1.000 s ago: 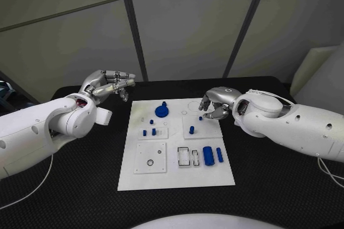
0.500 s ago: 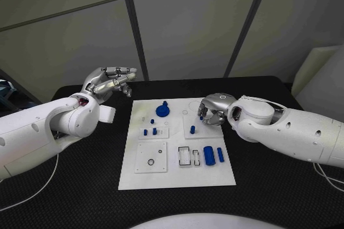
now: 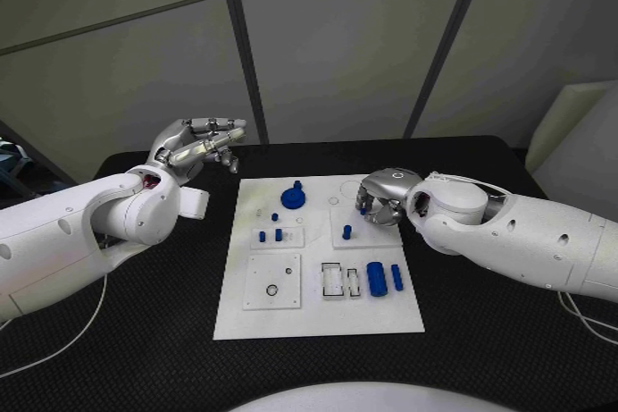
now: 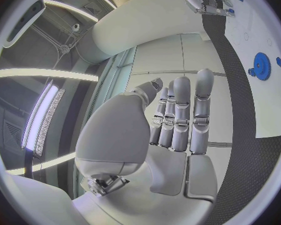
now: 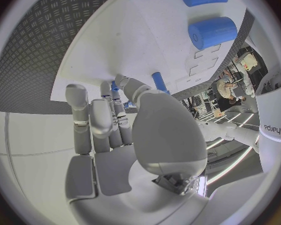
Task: Assemble the parts on the task board
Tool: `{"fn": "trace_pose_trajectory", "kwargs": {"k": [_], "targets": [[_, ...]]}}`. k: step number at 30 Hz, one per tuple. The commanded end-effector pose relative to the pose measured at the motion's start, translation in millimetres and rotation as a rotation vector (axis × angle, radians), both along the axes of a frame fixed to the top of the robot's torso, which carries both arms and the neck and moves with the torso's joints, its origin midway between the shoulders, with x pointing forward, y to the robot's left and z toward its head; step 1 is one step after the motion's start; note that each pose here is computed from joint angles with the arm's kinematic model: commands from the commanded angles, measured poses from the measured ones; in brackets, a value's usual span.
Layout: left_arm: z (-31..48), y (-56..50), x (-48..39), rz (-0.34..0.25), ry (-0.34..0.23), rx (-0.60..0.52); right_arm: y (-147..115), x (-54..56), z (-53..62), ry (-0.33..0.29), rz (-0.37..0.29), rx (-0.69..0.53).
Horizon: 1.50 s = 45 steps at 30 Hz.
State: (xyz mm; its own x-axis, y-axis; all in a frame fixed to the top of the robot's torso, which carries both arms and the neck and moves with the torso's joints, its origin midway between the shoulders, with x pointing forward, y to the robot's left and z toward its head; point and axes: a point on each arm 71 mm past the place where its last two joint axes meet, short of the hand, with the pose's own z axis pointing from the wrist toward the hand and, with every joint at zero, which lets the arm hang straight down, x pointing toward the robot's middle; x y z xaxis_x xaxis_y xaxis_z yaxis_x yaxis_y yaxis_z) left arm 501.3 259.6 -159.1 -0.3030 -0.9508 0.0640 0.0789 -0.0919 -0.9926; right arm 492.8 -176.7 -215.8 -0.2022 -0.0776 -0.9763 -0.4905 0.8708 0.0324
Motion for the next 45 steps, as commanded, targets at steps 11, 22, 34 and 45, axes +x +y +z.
{"fn": "trace_pose_trajectory", "kwargs": {"k": [11, 22, 34, 45], "targets": [[1.1, -0.6, 1.0, -0.003, -0.01, -0.015, 4, 0.8, -3.7, -0.015, 0.004, 0.003], [0.4, -1.7, 1.9, -0.005, -0.008, -0.016, 7, -0.7, -0.3, -0.064, 0.007, 0.032], [-0.8, 0.5, 3.3, 0.002, -0.006, -0.013, 7, -10.3, 10.0, -0.122, 0.034, 0.095], [-2.3, 0.8, 4.7, 0.003, -0.002, -0.012, 14, -31.8, 27.0, -0.143, 0.082, 0.187]]}}
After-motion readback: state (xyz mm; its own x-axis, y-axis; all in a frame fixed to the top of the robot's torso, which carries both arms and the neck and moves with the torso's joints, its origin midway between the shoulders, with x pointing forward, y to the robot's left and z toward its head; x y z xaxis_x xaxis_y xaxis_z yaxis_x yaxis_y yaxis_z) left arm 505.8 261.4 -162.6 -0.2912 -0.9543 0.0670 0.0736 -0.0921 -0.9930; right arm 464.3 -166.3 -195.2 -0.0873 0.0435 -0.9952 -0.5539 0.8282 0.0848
